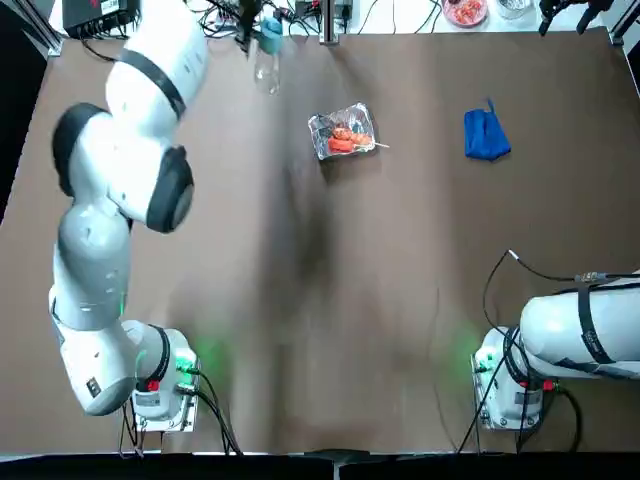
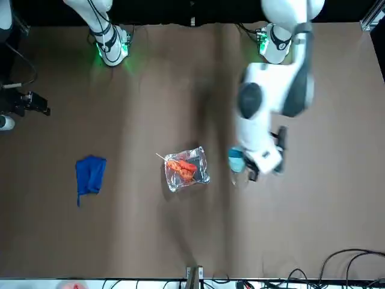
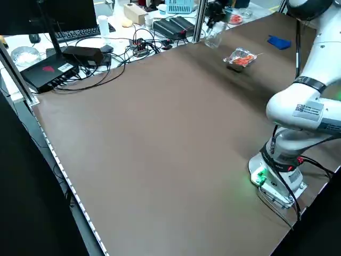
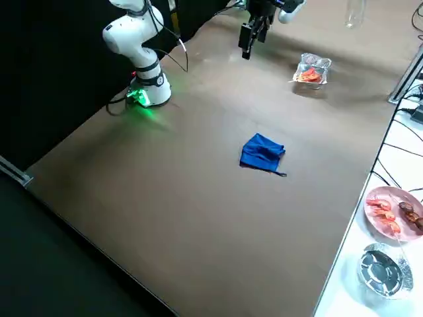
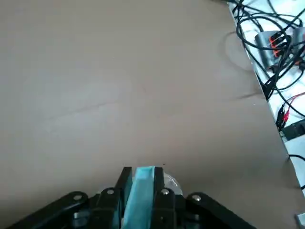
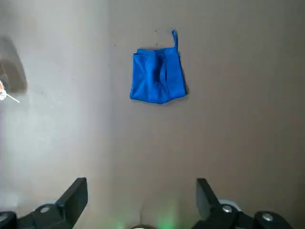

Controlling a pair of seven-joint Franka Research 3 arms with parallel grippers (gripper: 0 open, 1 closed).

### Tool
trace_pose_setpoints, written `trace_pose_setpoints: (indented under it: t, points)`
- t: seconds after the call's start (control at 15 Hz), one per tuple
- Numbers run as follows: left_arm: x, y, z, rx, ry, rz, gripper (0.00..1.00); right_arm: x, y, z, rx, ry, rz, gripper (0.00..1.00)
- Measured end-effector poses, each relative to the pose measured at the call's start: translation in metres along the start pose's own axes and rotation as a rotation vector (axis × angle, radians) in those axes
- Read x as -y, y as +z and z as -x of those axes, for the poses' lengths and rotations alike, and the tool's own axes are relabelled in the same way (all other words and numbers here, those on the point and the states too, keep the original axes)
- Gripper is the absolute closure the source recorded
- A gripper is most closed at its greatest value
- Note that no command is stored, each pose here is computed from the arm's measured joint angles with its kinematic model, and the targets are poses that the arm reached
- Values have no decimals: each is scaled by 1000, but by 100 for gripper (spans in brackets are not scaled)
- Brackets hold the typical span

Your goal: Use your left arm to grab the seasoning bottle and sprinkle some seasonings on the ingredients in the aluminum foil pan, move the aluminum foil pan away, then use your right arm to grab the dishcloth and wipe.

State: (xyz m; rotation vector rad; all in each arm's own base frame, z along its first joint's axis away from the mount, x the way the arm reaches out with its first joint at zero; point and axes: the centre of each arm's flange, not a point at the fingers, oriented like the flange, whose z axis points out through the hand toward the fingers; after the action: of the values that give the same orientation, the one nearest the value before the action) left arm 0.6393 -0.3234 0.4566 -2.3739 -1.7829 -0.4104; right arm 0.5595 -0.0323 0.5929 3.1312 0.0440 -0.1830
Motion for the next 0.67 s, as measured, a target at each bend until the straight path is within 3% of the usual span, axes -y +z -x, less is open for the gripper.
trace_pose_setpoints:
  t: [0.4, 0.67]
  points:
    - [-3, 44, -181, 241, 2, -29, 78, 0, 0, 0, 0, 0, 0, 0]
    - [15, 92, -276, 287, -9, -55, 78, 1, 0, 0, 0, -1, 0, 0]
